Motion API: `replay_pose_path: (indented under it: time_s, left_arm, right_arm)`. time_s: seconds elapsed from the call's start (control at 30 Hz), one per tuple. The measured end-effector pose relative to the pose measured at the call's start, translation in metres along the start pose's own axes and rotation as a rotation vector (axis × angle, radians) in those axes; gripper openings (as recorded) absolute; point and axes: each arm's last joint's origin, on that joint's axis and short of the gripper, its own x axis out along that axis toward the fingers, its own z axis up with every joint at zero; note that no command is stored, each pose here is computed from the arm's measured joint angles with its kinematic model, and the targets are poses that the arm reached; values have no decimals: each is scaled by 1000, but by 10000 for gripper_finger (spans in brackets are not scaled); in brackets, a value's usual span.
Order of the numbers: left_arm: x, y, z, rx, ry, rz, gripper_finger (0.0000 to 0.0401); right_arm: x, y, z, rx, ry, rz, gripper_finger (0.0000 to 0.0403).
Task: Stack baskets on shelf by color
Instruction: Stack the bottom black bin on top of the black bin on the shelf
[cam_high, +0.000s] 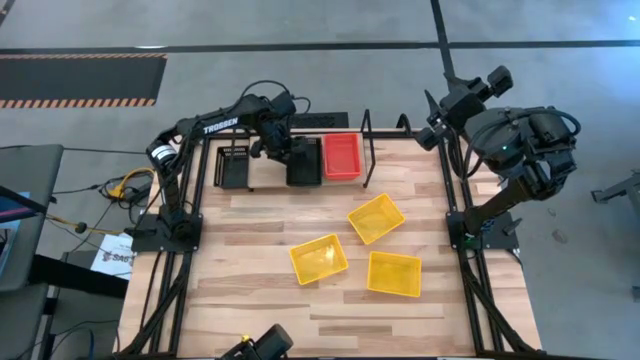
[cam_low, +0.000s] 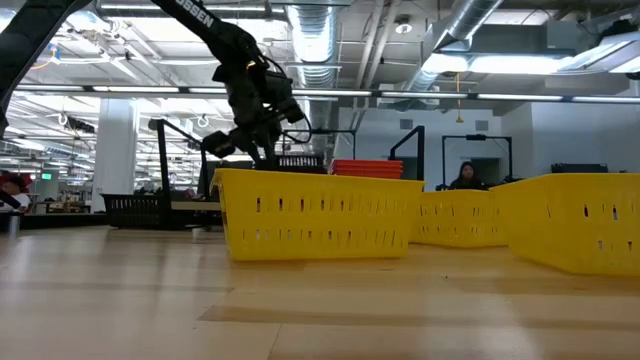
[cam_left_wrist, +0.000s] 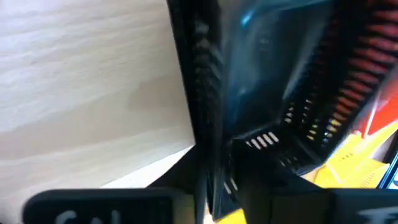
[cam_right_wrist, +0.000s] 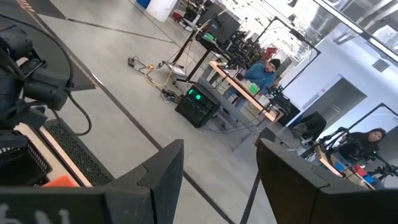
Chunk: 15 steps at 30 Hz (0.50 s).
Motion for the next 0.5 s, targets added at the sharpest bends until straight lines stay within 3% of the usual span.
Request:
replay_pose_path:
  time_s: [0.2,0.33,0.5]
  left_arm:
    - [0,-3,3,38,-21,-31,122]
    - [-2,-5,6,48,4,-129,151]
    - [-14,-10,6,140,-11,-239,166]
  right_arm:
    - [0,0,0,0,0,0,223]
    - [0,0,0,4,0,0,223]
    - [0,0,0,4,0,1,223]
